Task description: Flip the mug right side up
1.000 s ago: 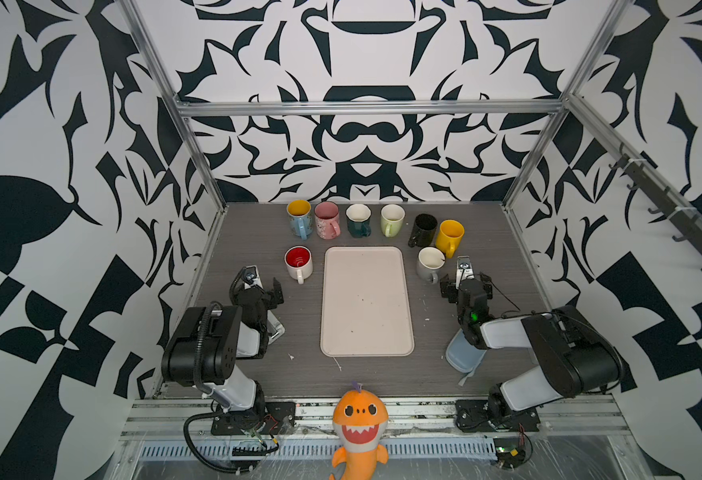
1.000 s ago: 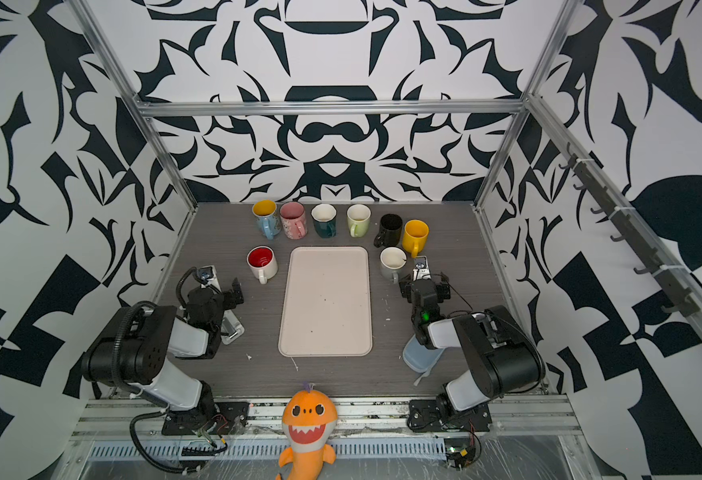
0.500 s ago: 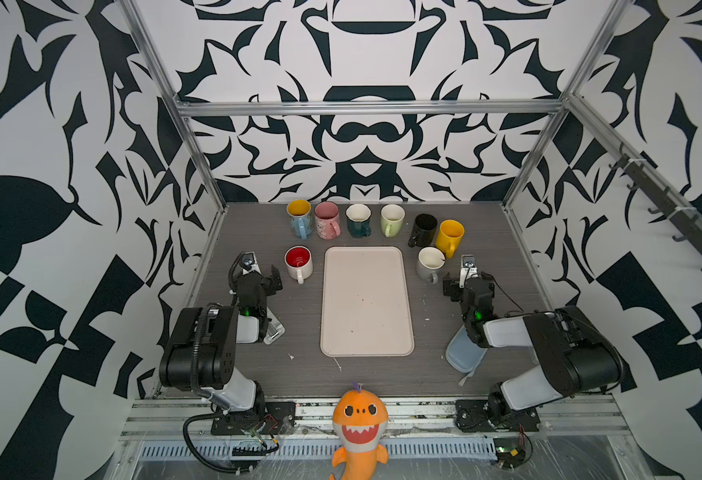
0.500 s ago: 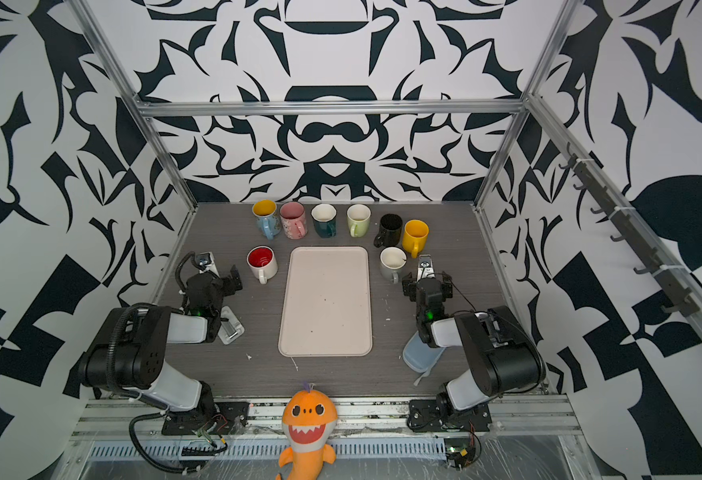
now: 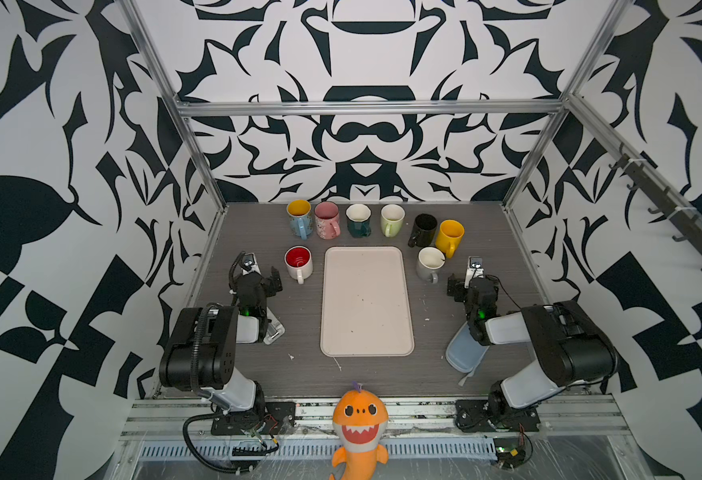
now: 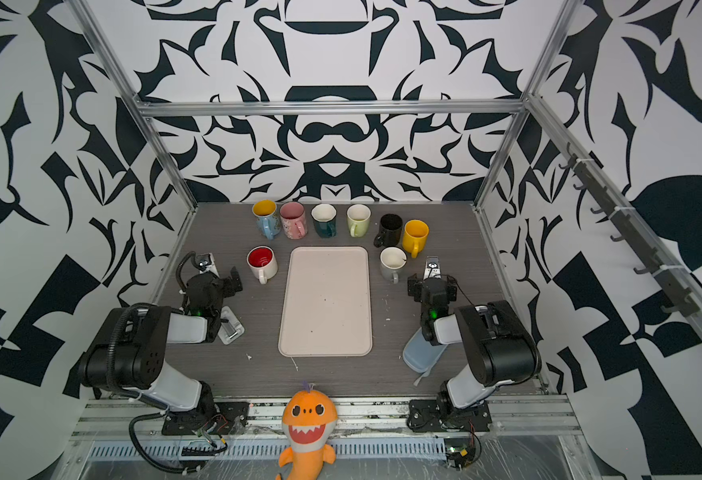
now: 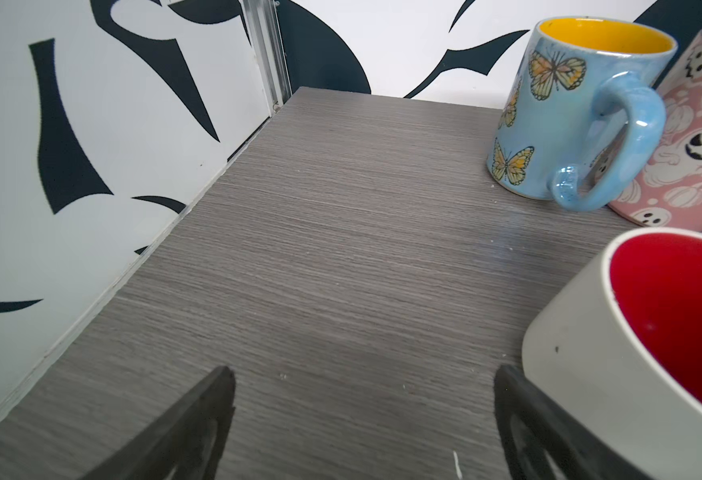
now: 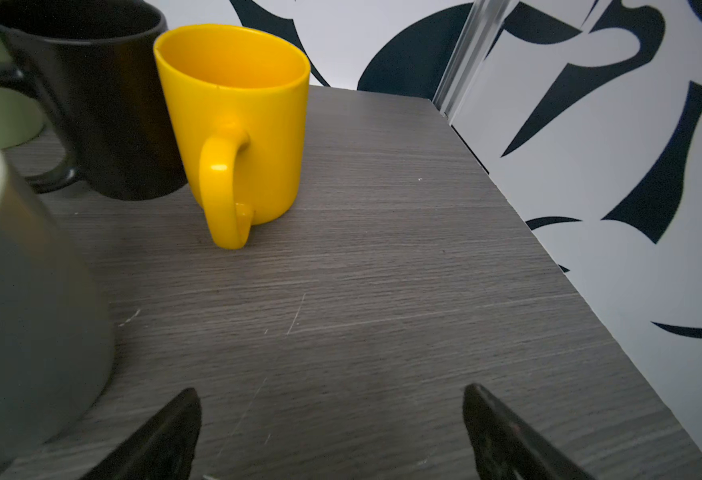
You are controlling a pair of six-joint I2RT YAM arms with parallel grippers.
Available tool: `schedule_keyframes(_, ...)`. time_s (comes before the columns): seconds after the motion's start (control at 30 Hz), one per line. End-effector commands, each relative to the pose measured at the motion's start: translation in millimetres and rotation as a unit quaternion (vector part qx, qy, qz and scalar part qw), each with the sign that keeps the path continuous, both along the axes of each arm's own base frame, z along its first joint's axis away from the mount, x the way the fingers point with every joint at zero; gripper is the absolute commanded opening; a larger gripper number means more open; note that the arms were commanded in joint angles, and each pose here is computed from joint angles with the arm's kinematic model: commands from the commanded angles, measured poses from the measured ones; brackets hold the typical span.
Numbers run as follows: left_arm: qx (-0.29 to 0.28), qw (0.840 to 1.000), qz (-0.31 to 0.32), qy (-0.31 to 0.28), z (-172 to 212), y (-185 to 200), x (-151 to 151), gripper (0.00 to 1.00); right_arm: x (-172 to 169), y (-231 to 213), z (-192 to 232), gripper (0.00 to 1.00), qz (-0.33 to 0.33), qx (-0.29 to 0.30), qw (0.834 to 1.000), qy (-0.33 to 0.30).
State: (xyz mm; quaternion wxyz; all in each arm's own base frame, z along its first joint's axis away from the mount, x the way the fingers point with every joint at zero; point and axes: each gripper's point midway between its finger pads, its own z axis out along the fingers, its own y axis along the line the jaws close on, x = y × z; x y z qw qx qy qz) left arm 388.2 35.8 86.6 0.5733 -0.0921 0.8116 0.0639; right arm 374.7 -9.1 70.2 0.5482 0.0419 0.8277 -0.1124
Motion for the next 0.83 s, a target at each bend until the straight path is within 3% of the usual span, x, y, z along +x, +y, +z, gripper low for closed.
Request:
schedule_keyframes(0.0,-0.003,1.0,0.009,-0.008,5.4,3.5,1.8,1.0,4.5,-8.4,15.3,1.0,-0.029,0.007,0.999,-0.028)
schedule_keyframes(0.8,-0.003,1.0,0.009,-0.009,5.5,3.4,1.8,1.0,4.5,-7.4,14.4,1.0,-0.026,0.007,0.999,-0.027)
